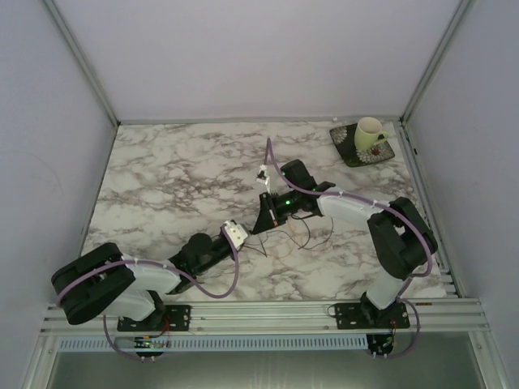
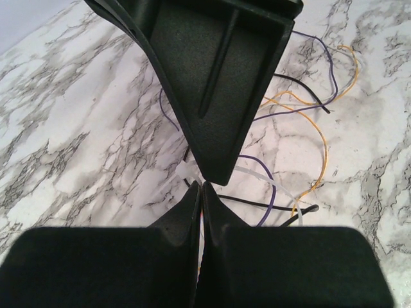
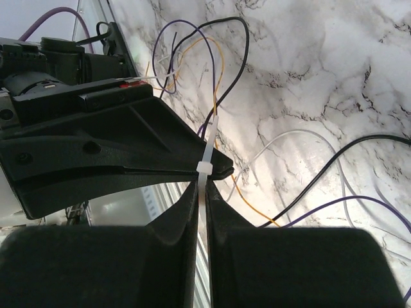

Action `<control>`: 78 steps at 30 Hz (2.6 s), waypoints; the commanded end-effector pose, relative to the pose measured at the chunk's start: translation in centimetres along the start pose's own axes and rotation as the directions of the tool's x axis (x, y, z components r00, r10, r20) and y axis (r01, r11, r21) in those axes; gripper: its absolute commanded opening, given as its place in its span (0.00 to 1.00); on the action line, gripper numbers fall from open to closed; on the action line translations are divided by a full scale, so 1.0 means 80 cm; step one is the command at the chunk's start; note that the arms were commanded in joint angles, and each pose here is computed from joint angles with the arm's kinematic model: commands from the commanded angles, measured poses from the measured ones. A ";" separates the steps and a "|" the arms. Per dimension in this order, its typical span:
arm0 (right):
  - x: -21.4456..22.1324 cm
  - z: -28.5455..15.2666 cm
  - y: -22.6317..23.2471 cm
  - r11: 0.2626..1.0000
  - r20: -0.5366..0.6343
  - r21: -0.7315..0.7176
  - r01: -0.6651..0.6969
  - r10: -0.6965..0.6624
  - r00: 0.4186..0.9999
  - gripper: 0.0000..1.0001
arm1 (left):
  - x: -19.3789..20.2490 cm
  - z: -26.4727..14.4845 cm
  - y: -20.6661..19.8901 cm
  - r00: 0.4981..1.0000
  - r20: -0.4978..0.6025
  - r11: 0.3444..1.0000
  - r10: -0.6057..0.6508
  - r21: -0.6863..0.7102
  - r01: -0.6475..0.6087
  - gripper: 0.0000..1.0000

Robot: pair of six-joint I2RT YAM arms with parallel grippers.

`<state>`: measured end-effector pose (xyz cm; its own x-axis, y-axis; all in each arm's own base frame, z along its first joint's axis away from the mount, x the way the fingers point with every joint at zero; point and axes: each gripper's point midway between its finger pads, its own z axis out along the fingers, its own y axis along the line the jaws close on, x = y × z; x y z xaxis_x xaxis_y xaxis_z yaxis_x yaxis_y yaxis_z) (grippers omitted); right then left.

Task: Zip-tie the wires
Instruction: Tie the cable at the center of the board.

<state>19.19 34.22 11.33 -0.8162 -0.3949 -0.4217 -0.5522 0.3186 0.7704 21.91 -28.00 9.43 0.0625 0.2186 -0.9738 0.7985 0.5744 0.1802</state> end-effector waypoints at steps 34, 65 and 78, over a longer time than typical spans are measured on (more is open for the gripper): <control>-0.017 -0.020 0.017 0.998 0.100 -0.012 0.061 -0.059 0.993 0.34 | -0.043 0.005 0.033 0.970 0.123 0.969 -0.212 -0.105 0.225 0.00; -0.018 -0.013 0.016 0.996 0.094 -0.090 0.012 -0.004 0.996 0.00 | -0.051 -0.010 0.008 0.981 0.194 1.000 -0.027 0.016 0.024 0.00; -0.015 -0.002 0.011 0.996 0.058 -0.087 0.005 0.000 0.998 0.00 | -0.045 0.005 -0.011 0.985 0.172 0.996 0.018 0.086 -0.034 0.00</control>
<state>18.55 33.94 11.54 -0.8477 -0.3493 -0.3993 -0.4985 0.2672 0.8247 21.97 -27.52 10.34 0.0863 0.1383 -0.9866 0.8070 0.5711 0.1507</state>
